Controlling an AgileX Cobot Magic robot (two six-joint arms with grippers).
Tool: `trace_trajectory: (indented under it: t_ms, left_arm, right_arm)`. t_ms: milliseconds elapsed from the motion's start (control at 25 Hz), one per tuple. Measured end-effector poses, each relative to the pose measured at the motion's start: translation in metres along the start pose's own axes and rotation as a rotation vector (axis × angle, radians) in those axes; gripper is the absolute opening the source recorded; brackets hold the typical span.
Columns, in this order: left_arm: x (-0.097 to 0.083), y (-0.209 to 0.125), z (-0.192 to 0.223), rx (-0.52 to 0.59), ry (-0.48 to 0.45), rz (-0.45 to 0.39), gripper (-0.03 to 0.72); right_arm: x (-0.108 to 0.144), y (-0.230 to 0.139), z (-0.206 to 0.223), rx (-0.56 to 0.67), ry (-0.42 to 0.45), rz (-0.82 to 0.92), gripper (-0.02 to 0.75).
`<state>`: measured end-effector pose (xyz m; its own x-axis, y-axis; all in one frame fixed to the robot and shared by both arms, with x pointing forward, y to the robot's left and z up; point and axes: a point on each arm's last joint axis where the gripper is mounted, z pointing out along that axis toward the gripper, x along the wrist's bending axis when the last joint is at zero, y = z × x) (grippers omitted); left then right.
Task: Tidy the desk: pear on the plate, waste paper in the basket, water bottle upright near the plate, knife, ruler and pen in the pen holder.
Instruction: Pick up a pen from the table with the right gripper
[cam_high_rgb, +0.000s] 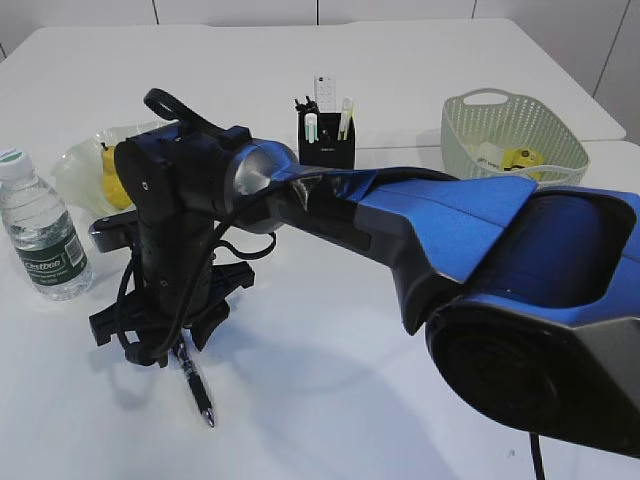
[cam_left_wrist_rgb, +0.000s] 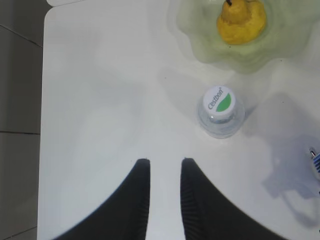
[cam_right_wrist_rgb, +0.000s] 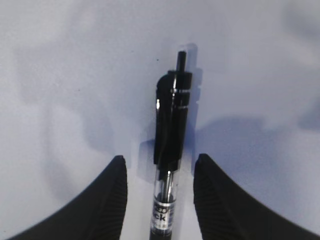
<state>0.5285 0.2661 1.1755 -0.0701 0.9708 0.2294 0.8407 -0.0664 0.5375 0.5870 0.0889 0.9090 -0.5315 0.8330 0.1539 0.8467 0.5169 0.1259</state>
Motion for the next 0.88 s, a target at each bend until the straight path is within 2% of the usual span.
trace_trajectory:
  t_ms: [880]
  left_arm:
    - [0.0010, -0.0006, -0.0025, -0.006, -0.001, -0.002, 0.142]
  right_arm:
    - [-0.0023, -0.0003, 0.0054, 0.006, -0.019, -0.005, 0.355]
